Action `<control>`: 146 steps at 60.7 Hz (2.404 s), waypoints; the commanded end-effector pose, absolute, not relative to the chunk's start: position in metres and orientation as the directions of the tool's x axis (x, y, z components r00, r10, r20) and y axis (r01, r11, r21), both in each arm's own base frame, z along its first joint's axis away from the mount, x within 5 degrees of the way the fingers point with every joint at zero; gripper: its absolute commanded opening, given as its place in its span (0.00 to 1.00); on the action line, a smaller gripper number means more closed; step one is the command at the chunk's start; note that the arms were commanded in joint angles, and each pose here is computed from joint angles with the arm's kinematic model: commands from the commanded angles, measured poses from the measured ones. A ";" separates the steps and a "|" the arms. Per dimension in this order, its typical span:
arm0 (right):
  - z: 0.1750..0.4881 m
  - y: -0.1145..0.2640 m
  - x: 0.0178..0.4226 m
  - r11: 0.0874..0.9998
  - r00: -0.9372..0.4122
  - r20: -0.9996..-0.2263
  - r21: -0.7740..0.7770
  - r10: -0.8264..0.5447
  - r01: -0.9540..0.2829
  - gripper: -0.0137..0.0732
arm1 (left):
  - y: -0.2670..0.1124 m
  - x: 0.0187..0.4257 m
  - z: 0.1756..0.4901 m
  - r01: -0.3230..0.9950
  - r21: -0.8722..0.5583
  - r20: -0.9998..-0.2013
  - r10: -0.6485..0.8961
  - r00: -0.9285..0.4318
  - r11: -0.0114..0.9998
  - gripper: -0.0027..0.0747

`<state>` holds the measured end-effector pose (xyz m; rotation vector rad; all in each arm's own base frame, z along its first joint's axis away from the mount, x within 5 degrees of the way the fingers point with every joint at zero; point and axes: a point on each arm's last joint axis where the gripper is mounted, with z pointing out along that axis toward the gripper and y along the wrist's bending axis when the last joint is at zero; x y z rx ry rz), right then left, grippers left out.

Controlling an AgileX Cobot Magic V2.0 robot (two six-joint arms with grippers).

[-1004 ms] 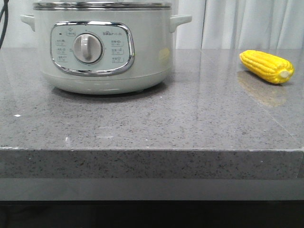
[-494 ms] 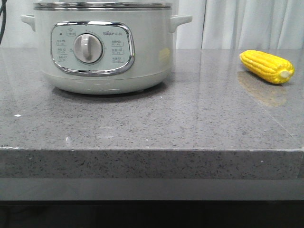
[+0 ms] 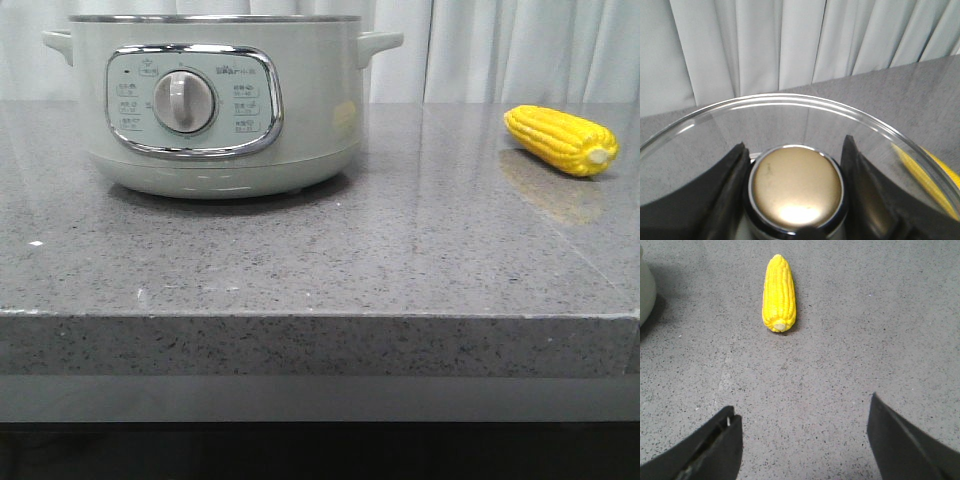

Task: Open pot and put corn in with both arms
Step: 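Lift the lid off the pot with the left gripper, then lower the right gripper over the yellow corn cob and close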

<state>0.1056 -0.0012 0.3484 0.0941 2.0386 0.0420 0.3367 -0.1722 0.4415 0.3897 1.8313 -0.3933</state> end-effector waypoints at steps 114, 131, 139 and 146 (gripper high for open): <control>0.343 0.014 0.408 0.995 -0.758 -0.651 0.095 0.036 -0.034 0.78 | -0.044 0.081 0.428 0.476 -0.071 -0.997 -0.047 -0.062 0.876 0.30; 0.318 0.014 0.434 0.995 -0.780 -0.624 0.095 0.036 -0.030 0.78 | -0.045 0.082 0.428 0.476 -0.072 -0.997 -0.047 -0.064 0.876 0.30; 0.307 0.014 0.439 0.995 -0.799 -0.600 0.095 0.035 -0.028 0.78 | -0.045 0.082 0.428 0.476 -0.072 -0.997 -0.046 -0.066 0.876 0.30; 0.303 0.014 0.440 0.995 -0.808 -0.589 0.095 0.034 -0.027 0.78 | -0.045 0.082 0.428 0.476 -0.072 -0.997 -0.046 -0.066 0.876 0.30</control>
